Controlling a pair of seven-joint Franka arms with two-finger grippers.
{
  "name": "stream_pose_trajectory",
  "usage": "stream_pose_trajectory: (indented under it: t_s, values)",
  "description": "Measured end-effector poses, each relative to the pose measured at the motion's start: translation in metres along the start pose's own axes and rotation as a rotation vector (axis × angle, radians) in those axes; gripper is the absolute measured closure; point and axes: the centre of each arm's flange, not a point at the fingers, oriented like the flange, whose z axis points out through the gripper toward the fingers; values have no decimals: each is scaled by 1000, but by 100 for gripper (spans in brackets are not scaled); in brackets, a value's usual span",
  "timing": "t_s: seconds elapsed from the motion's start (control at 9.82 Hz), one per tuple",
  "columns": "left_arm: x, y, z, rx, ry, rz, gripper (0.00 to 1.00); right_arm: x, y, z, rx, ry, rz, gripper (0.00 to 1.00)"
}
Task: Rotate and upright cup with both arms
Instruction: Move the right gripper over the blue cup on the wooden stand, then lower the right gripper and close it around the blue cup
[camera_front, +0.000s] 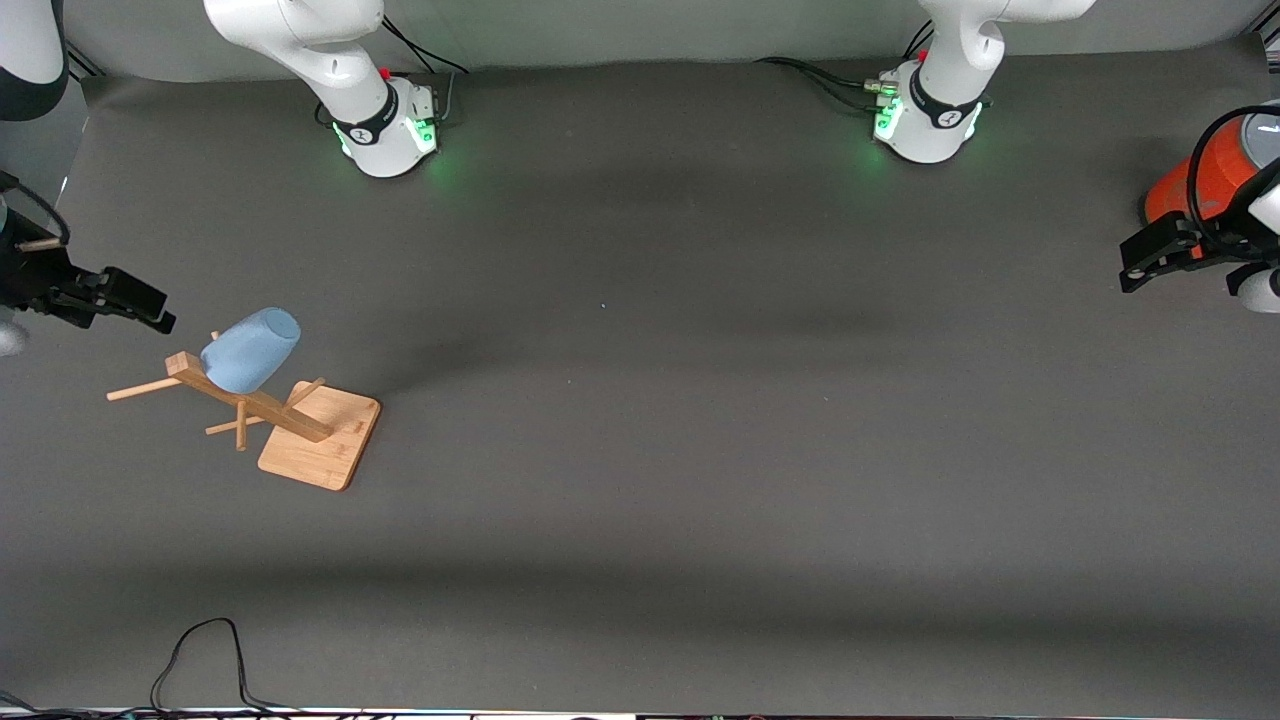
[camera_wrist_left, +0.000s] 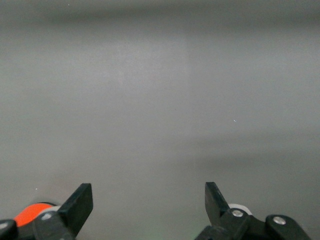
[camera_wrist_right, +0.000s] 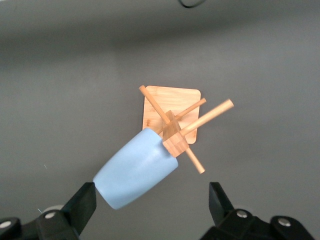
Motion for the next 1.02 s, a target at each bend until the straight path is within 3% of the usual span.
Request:
stream_pose_trajectory:
  t_s: [0.31,0.51,0.71,1.02]
  values:
    - [1,0,0,0,7,-1,0,-11,-38,0,2,-4,464,0]
    - [2,0,-1,1,20,0,0,-21,-56,4,-8,-42,684,0]
    - [2,0,-1,0,20,0,0,-22,-42,11,-36,-91,799,0]
    - [4,0,-3,1,37,1,0,-18,-18,23,-60,-123,848,0]
